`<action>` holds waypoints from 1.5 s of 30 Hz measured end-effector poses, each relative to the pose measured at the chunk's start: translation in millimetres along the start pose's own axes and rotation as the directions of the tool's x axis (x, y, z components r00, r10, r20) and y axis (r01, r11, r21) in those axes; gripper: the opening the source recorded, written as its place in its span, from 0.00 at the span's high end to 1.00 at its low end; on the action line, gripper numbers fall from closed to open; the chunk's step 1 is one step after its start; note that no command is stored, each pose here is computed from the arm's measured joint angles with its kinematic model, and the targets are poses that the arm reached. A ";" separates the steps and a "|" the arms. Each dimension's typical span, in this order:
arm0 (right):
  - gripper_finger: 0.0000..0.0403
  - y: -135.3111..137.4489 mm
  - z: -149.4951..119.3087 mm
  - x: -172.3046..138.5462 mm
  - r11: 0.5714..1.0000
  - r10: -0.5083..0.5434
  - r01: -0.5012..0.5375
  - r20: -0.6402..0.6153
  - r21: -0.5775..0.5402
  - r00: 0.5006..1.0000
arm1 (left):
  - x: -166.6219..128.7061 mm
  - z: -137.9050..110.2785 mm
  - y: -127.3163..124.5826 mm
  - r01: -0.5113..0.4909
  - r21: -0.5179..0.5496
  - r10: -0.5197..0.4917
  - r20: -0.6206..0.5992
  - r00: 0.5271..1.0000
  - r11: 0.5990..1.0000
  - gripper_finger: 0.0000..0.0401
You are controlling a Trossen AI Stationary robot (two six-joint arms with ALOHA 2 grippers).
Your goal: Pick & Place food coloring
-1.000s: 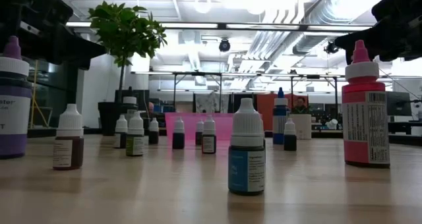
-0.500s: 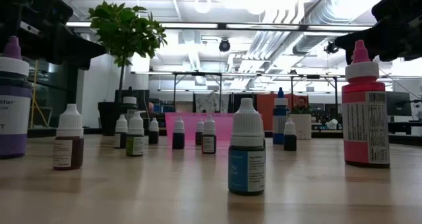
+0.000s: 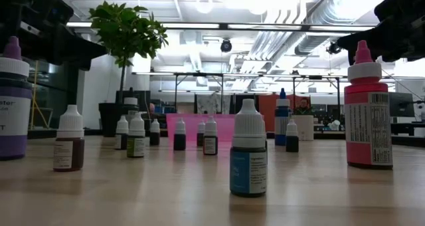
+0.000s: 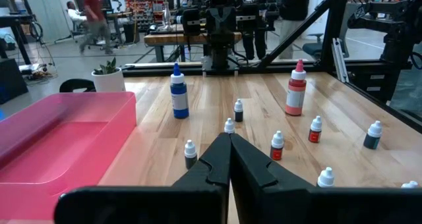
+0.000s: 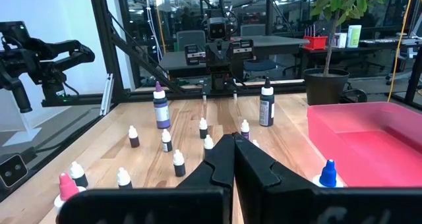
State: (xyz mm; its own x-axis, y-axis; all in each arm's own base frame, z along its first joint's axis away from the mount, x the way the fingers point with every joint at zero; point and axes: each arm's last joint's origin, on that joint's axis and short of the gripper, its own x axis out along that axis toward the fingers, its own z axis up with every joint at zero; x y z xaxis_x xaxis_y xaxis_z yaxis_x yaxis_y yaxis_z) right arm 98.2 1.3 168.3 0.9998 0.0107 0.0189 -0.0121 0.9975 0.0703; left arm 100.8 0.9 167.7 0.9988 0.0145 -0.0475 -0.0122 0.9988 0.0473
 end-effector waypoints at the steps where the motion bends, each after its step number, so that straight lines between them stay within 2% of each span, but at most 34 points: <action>1: 1.00 0.0 -0.1 0.0 1.000 0.000 0.000 0.000 0.000 1.000 | 0.0 -0.1 0.0 0.000 0.000 0.000 -0.001 1.000 1.000 1.00; 25: 1.00 0.0 -0.1 0.0 1.000 0.001 -0.001 0.000 0.000 1.000 | 0.0 0.0 0.0 0.000 0.000 0.000 0.000 1.000 1.000 1.00; 31: 1.00 0.2 0.0 0.0 0.993 0.007 -0.007 0.000 0.121 1.000 | 0.0 0.0 0.0 0.000 0.000 0.000 0.000 1.000 1.000 1.00; 36: 1.00 0.4 1.4 -0.1 0.996 0.007 -0.005 -0.025 0.092 1.000 | 0.0 0.0 0.0 0.000 0.000 0.000 0.000 1.000 1.000 1.00; 41: 1.00 2.5 32.9 -2.5 1.000 -0.005 0.001 -0.160 -0.025 0.987 | 0.0 -0.1 0.0 0.000 0.000 0.000 -0.001 1.000 1.000 1.00; 45: 1.00 4.3 62.2 9.4 1.000 -0.022 0.024 -0.236 0.007 0.972 | 0.0 0.0 0.0 0.000 0.000 0.000 0.000 1.000 1.000 1.00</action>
State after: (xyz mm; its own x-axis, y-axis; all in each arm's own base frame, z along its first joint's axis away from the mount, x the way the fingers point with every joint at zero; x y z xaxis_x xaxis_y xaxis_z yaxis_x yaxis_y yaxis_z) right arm 106.3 1.3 230.9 0.9759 0.0054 -0.2183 0.0120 0.9969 0.0779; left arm 100.8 0.9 167.7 0.9987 0.0145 -0.0479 -0.0122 0.9988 0.0474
